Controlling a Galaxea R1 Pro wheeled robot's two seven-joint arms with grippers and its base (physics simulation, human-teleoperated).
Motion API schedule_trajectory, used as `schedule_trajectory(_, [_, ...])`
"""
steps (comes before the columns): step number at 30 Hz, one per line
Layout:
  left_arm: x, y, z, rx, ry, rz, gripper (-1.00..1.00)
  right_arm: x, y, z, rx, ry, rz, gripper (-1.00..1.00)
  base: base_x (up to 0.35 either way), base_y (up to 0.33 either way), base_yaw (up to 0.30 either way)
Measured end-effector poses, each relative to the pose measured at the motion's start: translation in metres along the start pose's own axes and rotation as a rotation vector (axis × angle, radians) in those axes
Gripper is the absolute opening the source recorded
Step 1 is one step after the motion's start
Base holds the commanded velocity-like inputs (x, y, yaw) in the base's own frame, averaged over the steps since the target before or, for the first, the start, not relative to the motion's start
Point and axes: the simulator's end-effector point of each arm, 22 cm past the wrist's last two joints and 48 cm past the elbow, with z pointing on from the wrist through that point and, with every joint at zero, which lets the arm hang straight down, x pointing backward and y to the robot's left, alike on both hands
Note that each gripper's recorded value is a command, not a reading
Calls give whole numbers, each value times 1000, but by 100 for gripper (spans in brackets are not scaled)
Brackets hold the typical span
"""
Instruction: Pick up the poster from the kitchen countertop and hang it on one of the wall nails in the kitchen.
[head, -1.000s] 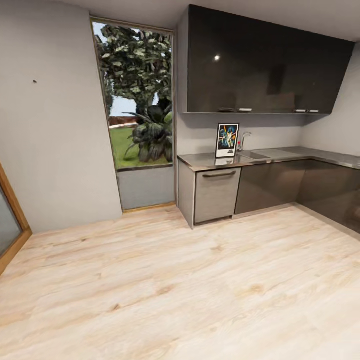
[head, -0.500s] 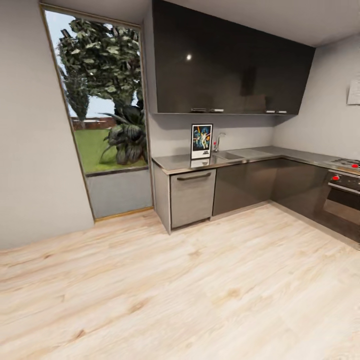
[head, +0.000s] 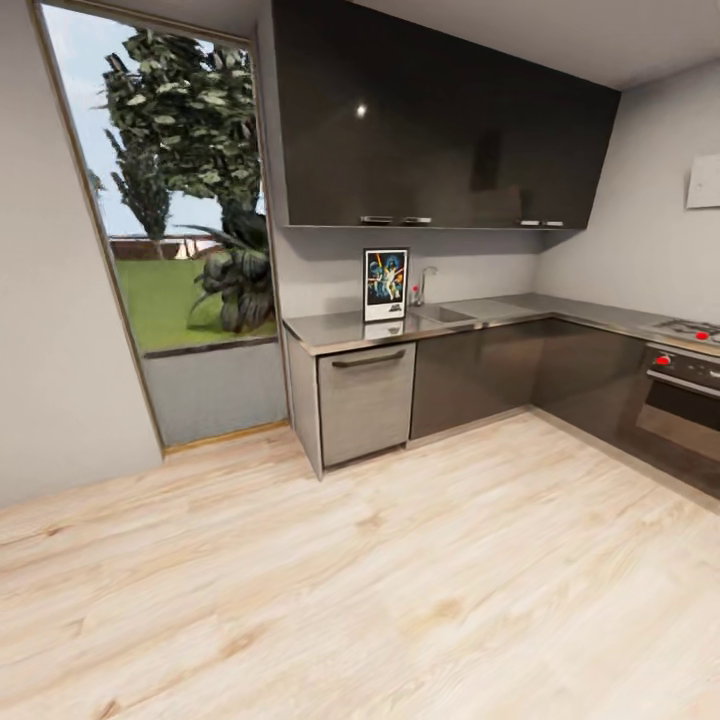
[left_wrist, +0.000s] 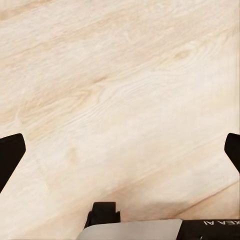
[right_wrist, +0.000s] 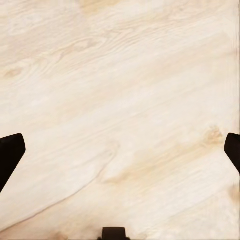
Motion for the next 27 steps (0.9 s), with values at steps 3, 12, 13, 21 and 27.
schedule_trajectory(3, [0,0,0,0,0,0,100,0,0,0,0,0,0,100,256,-247,-1])
schedule_trajectory(12, [0,0,0,0,0,0,100,0,0,0,0,0,0,100,256,-245,0])
schedule_trajectory(13, [0,0,0,0,0,0,100,0,0,0,0,0,0,100,256,-245,0])
schedule_trajectory(21, [0,0,0,0,-1,1,100,0,0,0,0,0,1,100,256,-245,0])
schedule_trajectory(27, [0,0,0,0,-1,1,100,0,0,0,0,0,1,100,256,-246,0])
